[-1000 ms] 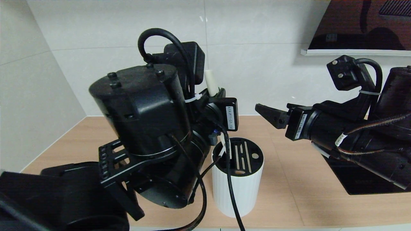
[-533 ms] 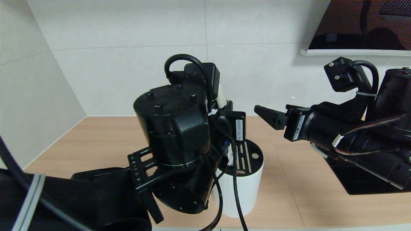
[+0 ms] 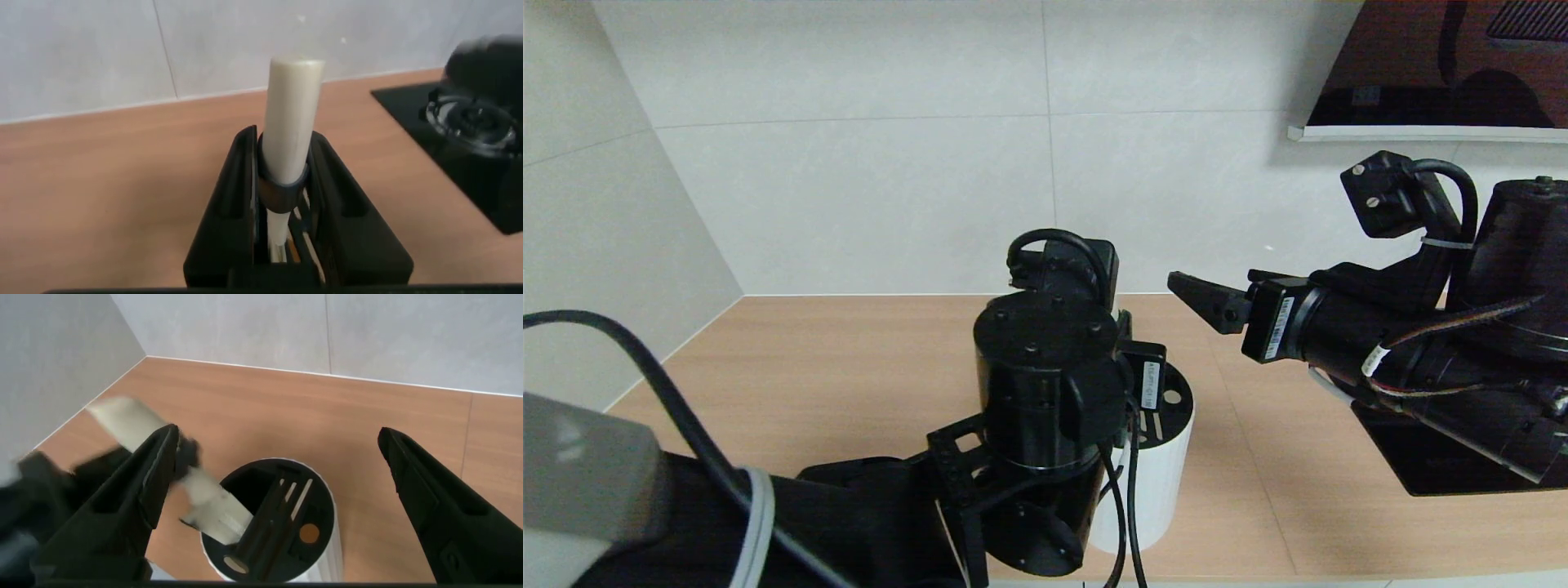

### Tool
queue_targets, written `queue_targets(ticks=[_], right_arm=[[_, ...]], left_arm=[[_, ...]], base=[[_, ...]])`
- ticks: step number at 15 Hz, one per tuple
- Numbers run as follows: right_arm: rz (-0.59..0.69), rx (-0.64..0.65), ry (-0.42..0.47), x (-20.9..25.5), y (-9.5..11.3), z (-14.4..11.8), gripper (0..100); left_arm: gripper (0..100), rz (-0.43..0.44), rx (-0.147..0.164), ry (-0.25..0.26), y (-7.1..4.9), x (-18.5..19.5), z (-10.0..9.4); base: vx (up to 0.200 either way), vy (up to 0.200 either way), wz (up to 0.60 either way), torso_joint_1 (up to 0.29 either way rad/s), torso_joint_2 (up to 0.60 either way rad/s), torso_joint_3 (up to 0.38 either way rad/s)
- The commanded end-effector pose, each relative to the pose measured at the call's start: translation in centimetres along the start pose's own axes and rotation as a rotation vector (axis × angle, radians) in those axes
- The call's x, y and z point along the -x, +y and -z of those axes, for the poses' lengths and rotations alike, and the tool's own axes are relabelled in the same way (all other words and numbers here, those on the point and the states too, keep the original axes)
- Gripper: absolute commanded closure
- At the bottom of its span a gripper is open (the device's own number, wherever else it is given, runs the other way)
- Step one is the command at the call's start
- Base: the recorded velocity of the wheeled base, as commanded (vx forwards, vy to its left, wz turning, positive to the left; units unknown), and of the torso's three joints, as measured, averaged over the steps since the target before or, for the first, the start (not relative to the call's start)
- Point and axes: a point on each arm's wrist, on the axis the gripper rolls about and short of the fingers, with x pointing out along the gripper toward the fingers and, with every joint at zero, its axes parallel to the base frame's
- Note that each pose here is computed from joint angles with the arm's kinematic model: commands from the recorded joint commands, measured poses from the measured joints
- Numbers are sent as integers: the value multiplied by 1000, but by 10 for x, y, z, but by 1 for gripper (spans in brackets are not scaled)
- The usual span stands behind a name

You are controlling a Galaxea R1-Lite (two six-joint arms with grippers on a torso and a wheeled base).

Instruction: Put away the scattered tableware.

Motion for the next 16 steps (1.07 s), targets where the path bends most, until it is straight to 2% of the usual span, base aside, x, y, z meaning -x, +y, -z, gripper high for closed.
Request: queue_targets(ticks=[1,9,16], right_arm=[[3,3,7,-2,0,2,0],[18,4,12,-5,-3,4,0],[20,4,13,-5,-3,4,0]], left_arm=[[100,-5,-26,43,-5,-8,21],[100,-13,-60,81,-7,-12,38],[100,-18,-62,82,-6,-12,38]], base=[[0,0,0,0,0,0],[0,0,0,0,0,0],[0,0,0,0,0,0]])
